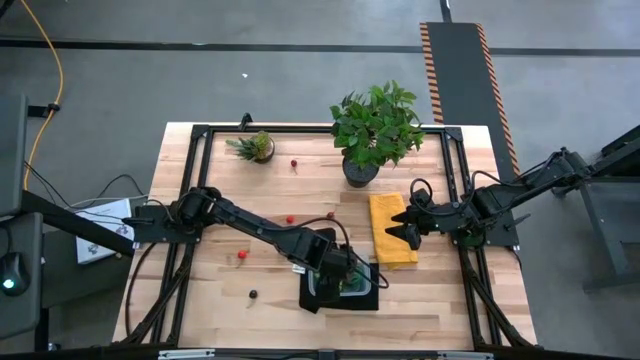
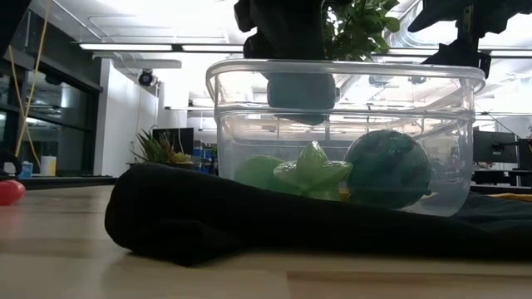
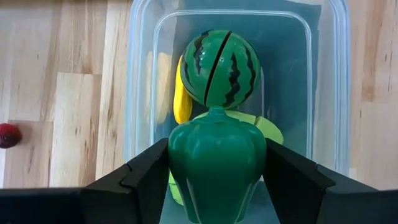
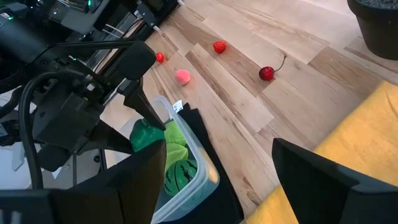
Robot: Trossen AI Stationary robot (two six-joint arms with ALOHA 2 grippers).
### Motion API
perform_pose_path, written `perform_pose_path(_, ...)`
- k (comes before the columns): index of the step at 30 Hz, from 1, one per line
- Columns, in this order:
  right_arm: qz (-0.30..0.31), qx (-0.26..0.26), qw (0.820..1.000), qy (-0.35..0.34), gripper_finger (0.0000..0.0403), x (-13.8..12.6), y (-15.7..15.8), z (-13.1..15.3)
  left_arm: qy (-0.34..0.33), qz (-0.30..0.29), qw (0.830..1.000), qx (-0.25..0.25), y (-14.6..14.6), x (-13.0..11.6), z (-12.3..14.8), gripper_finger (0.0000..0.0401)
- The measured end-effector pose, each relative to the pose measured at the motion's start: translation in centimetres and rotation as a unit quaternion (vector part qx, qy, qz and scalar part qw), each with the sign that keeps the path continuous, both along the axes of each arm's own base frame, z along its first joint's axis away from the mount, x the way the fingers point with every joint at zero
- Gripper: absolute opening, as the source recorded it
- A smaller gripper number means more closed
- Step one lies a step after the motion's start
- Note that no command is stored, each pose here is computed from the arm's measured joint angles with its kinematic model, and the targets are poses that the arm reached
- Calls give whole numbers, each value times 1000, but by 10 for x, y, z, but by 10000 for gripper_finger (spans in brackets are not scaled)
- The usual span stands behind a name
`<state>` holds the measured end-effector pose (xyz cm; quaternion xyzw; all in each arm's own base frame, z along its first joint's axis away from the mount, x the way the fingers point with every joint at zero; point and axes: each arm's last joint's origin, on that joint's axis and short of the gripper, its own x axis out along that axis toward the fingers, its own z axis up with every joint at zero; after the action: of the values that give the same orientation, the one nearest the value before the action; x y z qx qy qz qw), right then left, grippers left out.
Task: Pick and placing Produce into tupperware
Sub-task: Put the bell pepper into the transparent bin, then put the peach into the transparent bin
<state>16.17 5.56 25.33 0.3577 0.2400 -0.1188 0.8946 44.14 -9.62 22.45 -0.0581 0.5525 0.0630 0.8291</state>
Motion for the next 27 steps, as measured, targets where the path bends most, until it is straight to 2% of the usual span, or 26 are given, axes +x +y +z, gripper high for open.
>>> perform_pose_path(6,-1,1,1000,0,282,0,0,0,0,0,1000,0,0,0,0,221)
perform_pose_path(13,-1,1,1000,0,282,0,0,0,0,-1,1000,-1,0,0,0,266)
perform_pose_path(16,-1,1,1000,0,282,0,0,0,0,-2,1000,-1,0,0,0,272)
perform_pose_path(20,-1,1,1000,0,282,0,0,0,0,-2,1000,0,0,0,0,254)
perform_pose_path(27,-1,1,1000,0,282,0,0,0,3,-4,1000,-5,0,-1,1,180)
